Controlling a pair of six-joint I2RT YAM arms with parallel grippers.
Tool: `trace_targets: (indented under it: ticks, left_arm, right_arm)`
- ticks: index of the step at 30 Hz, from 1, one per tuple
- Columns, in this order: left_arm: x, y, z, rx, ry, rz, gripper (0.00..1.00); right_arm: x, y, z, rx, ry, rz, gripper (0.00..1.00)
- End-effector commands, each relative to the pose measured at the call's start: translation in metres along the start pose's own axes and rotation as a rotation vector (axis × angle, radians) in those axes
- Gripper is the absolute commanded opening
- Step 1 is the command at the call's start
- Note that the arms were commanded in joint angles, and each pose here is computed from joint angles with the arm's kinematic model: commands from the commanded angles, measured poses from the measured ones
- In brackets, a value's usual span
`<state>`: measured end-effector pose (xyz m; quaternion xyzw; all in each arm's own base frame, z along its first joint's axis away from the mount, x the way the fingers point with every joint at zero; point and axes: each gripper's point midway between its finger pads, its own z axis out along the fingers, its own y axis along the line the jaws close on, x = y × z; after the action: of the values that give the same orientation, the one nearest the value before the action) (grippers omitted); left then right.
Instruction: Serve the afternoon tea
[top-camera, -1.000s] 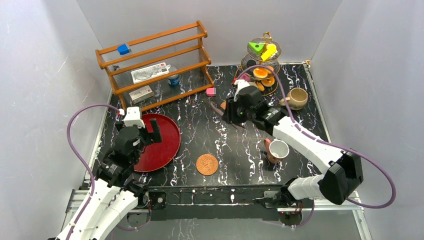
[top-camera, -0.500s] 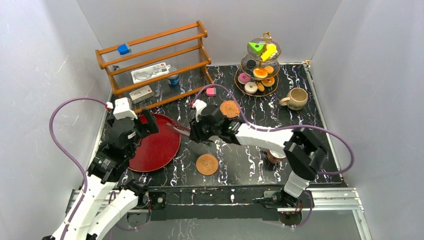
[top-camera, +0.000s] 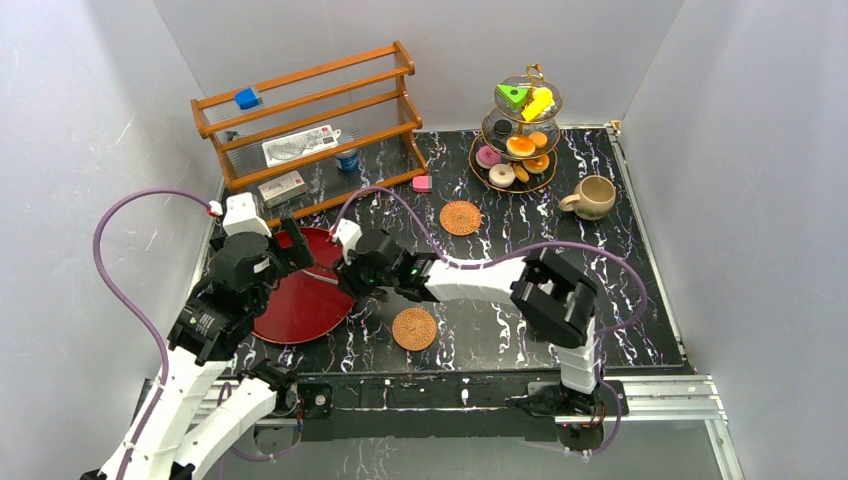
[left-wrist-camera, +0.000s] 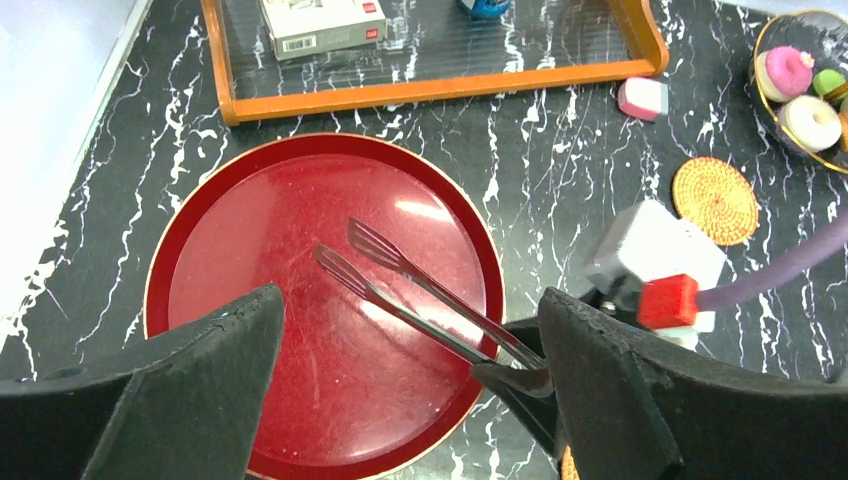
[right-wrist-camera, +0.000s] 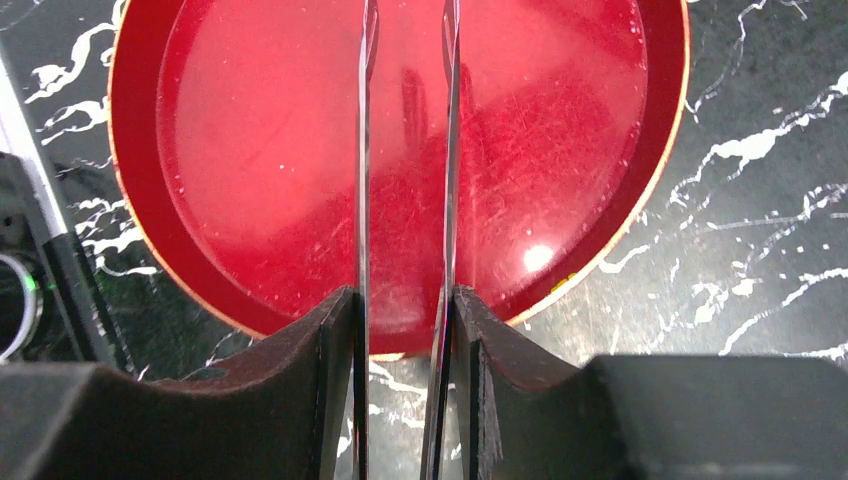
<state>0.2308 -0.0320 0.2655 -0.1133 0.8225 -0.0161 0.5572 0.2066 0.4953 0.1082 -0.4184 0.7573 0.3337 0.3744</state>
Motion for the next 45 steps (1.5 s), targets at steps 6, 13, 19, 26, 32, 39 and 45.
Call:
trace_targets:
  ticks: [6,13,19,26,32,39,45]
  left_arm:
    - [0.004,0.003,-0.016,0.017,0.060,0.023,0.96]
    - [0.004,-0.006,-0.015,0.050,0.071,-0.006,0.96]
    - [0.003,-0.012,-0.014,0.091,0.066,0.016,0.96]
    - [-0.002,-0.026,-0.018,0.181,0.038,0.023,0.96]
    - [-0.014,-0.033,-0.020,0.217,-0.008,0.007,0.96]
    - [-0.027,-0.034,-0.019,0.201,-0.044,-0.021,0.96]
    - [-0.009,-0.032,-0.009,0.175,0.001,-0.029,0.95]
  right_arm:
    - [-0.020,0.006,0.037,0.099,-0.099,-0.062,0.49]
    - [0.006,0.008,0.050,0.192,-0.004,-0.071,0.57]
    - [-0.012,0.019,0.033,0.194,-0.024,-0.041,0.64]
    - [-0.015,0.010,-0.011,0.250,-0.047,0.007,0.76]
    - [-0.019,0.006,-0.052,0.257,-0.086,-0.006,0.88]
    - [-0.016,0.010,-0.066,0.232,-0.056,-0.024,0.75]
    - [0.016,0.009,-0.080,0.196,0.058,0.004,0.65]
